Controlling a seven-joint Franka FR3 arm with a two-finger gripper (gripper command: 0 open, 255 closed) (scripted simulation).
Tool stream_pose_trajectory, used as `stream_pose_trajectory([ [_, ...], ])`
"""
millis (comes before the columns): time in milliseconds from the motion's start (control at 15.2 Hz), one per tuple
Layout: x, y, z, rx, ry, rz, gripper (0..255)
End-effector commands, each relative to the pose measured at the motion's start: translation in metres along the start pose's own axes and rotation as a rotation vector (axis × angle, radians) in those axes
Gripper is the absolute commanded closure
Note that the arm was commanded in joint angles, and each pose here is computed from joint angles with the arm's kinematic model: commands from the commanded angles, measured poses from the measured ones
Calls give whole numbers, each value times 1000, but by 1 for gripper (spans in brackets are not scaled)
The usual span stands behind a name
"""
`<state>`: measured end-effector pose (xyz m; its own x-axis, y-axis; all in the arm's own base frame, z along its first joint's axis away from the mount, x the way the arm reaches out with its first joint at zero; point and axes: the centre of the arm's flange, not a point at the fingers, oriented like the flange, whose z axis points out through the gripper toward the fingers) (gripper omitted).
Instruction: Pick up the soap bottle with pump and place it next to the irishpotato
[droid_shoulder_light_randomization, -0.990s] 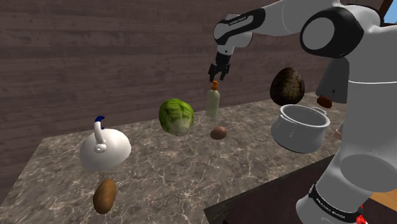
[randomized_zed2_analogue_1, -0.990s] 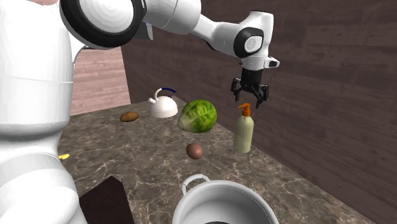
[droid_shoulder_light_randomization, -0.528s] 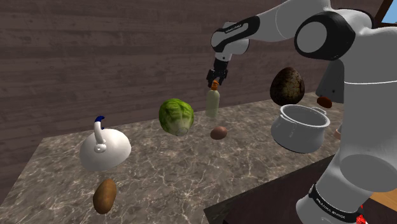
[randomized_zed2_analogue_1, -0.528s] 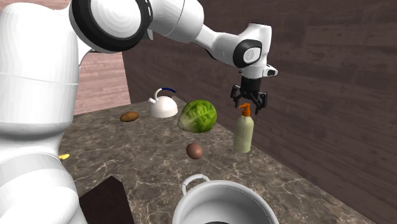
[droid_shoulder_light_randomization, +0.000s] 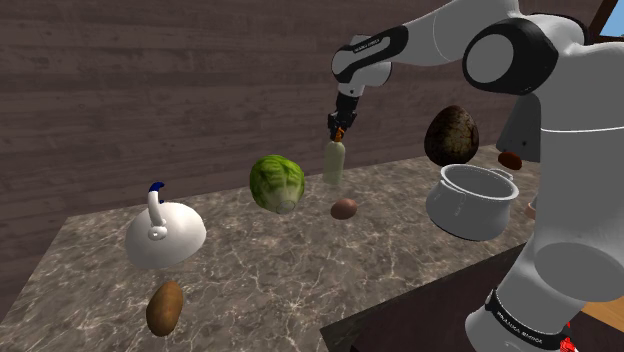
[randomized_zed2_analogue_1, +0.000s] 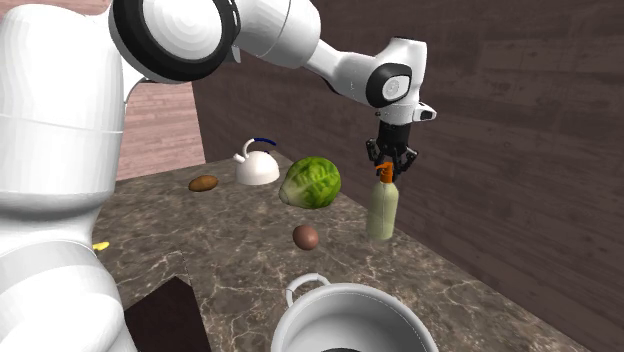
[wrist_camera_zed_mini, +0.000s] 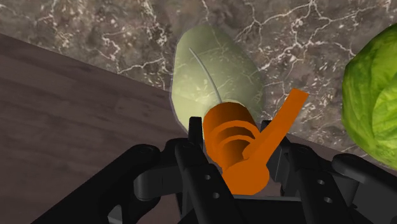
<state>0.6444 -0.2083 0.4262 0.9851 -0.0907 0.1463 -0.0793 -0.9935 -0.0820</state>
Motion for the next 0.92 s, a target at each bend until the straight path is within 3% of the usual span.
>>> stream_pose_trajectory([
  [0, 0, 0, 0, 0, 0, 0, 255],
  [462, 0, 0, 0, 0, 0, 0, 255],
  [858, 5, -3, -31, 0, 0, 0, 255],
])
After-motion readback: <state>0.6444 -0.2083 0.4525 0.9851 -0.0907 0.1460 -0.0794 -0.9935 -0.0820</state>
